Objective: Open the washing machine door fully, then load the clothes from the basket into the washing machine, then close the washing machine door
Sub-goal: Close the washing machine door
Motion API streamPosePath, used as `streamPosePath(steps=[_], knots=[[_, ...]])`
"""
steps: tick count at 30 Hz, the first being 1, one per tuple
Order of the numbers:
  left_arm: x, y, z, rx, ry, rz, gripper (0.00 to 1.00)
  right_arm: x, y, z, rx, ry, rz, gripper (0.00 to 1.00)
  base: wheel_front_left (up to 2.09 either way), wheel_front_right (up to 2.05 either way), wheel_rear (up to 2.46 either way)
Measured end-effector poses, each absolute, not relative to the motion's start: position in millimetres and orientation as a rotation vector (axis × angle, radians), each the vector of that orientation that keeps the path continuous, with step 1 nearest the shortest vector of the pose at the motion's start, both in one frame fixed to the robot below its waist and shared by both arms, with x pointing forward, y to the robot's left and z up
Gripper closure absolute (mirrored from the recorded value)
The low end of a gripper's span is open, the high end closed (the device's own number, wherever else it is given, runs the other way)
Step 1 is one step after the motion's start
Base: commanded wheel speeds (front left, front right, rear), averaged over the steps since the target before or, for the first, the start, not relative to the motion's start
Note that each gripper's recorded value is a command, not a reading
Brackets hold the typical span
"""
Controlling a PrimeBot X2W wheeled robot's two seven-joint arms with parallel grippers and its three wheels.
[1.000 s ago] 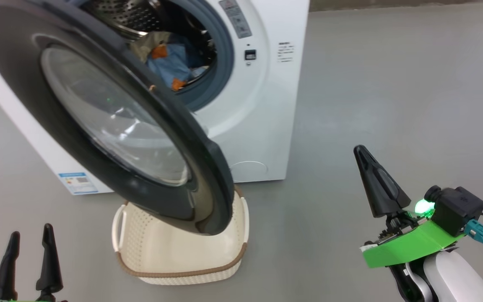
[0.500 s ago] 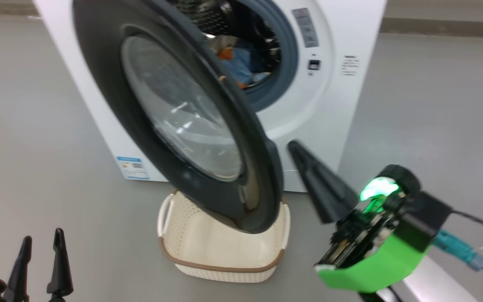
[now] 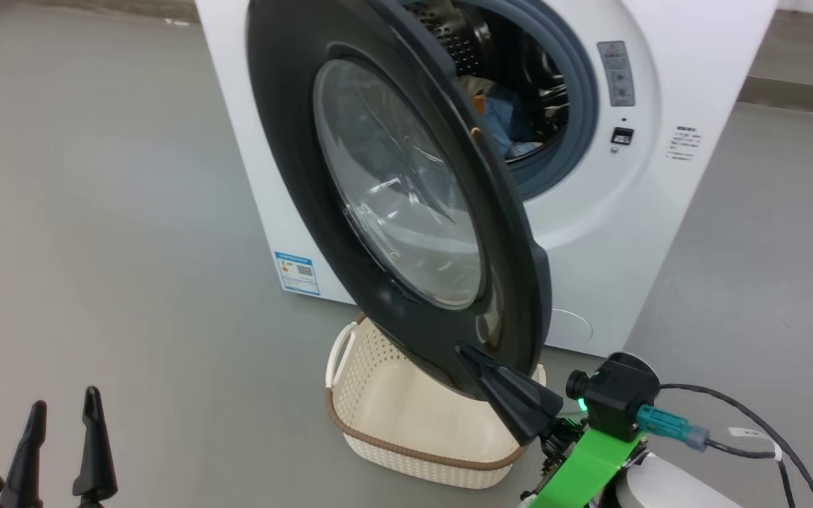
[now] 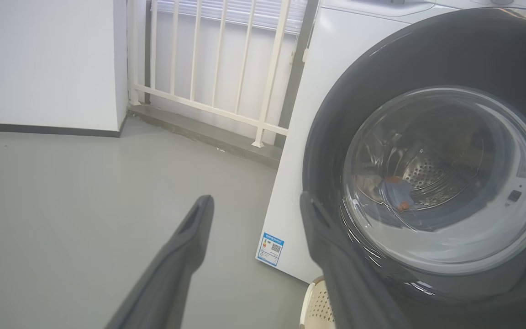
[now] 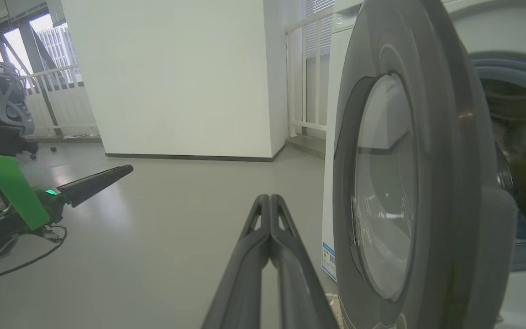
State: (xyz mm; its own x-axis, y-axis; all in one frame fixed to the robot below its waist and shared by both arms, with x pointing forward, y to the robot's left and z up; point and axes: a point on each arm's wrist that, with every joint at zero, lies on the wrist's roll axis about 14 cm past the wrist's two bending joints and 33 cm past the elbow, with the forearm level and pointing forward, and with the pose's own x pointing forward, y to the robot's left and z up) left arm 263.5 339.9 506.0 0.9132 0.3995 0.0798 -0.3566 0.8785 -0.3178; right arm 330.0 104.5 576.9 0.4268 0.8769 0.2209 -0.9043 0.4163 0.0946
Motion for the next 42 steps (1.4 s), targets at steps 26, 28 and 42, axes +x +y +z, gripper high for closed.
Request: streamPosePath(steps=[26, 28, 42], knots=[[251, 355, 495, -0.295, -0.095, 0.459, 0.0, 386, 104, 522, 0.167, 0.022, 1.047, 1.0, 0.0, 0.0, 0.0], [250, 357, 495, -0.294, -0.096, 0.466, 0.0, 389, 104, 520, 0.168, 0.029, 1.041, 1.0, 0.0, 0.0, 0.0], [257, 365, 491, -0.292, -0.068, 0.486, 0.0, 426, 101, 514, 0.175, 0.021, 0.995, 1.0, 0.0, 0.0, 0.0]])
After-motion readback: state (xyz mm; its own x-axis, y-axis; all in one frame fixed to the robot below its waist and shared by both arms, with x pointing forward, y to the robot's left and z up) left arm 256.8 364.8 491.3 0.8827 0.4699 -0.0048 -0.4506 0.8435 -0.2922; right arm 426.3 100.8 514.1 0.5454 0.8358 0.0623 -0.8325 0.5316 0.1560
